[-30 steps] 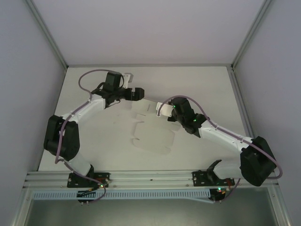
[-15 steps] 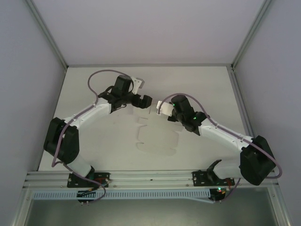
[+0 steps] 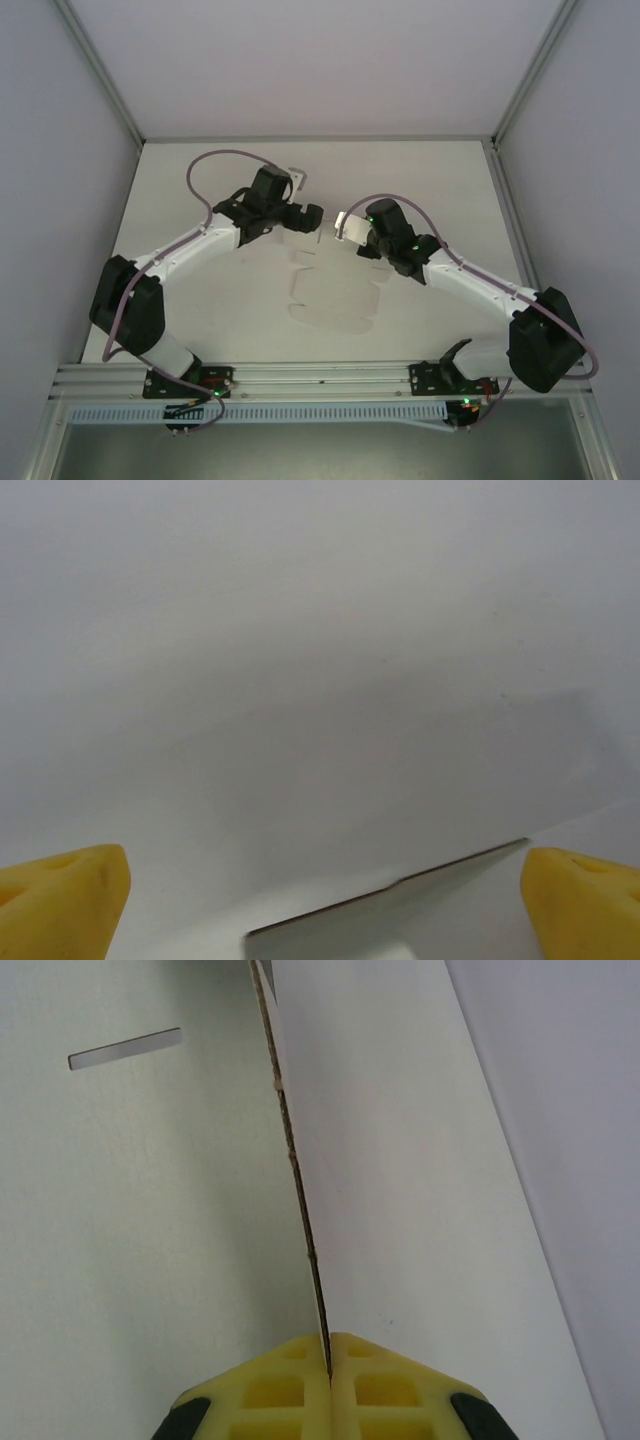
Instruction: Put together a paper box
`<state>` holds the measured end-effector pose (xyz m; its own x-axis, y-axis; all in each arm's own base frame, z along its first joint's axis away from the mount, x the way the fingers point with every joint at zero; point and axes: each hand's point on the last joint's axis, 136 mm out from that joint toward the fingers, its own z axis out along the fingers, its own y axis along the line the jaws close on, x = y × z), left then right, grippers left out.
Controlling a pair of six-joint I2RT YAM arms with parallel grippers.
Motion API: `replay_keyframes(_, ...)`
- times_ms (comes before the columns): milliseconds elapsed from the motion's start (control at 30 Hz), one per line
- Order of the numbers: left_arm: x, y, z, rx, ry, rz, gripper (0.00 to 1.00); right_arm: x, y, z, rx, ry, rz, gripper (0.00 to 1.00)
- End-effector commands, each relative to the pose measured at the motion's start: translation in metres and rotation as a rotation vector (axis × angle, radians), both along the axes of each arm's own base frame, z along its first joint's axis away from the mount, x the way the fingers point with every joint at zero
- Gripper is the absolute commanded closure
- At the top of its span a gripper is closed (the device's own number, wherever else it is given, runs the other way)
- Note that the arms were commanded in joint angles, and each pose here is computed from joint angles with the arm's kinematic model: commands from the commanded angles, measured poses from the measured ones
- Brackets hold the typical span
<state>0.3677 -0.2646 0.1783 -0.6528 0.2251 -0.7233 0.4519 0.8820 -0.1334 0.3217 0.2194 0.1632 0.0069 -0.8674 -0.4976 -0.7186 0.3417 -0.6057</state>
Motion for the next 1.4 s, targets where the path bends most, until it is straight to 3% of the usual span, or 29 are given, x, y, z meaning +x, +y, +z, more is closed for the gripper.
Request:
replay_keyframes(0, -0.003, 0.036, -0.030, 0.112, 0.094, 0.088, 0.00, 0.008, 0.003, 0.038, 0.120, -0.077, -0.022, 1.00)
replay_keyframes(233, -0.012, 0.028, -0.041, 0.141, 0.123, -0.006, 0.00, 0.009, 0.002, 0.038, 0.124, -0.068, -0.036, 1.00)
replay_keyframes(400, -0.024, 0.002, -0.030, 0.076, 0.083, -0.086, 0.00, 0.010, 0.005, 0.037, 0.144, -0.042, -0.041, 1.00)
replay_keyframes(567, -0.027, -0.014, 0.003, -0.009, 0.028, -0.004, 0.00, 0.012, 0.007, 0.038, 0.186, -0.029, -0.073, 1.00)
replay_keyframes(800, -0.018, -0.024, 0.023, 0.076, -0.109, 0.158, 0.00, 0.004, 0.021, 0.041, 0.247, -0.008, -0.060, 1.00)
replay_keyframes(1000, -0.012, -0.035, 0.021, 0.113, -0.141, 0.283, 0.00, -0.005, 0.031, 0.043, 0.291, 0.012, -0.036, 1.00)
replay_keyframes(1133, -0.009, -0.019, 0.020, 0.161, -0.149, 0.381, 0.00, -0.009, 0.026, 0.045, 0.297, -0.001, -0.045, 1.00)
replay_keyframes(1367, -0.017, 0.011, 0.009, 0.158, -0.105, 0.324, 0.00, -0.012, 0.008, 0.042, 0.274, -0.015, -0.083, 1.00)
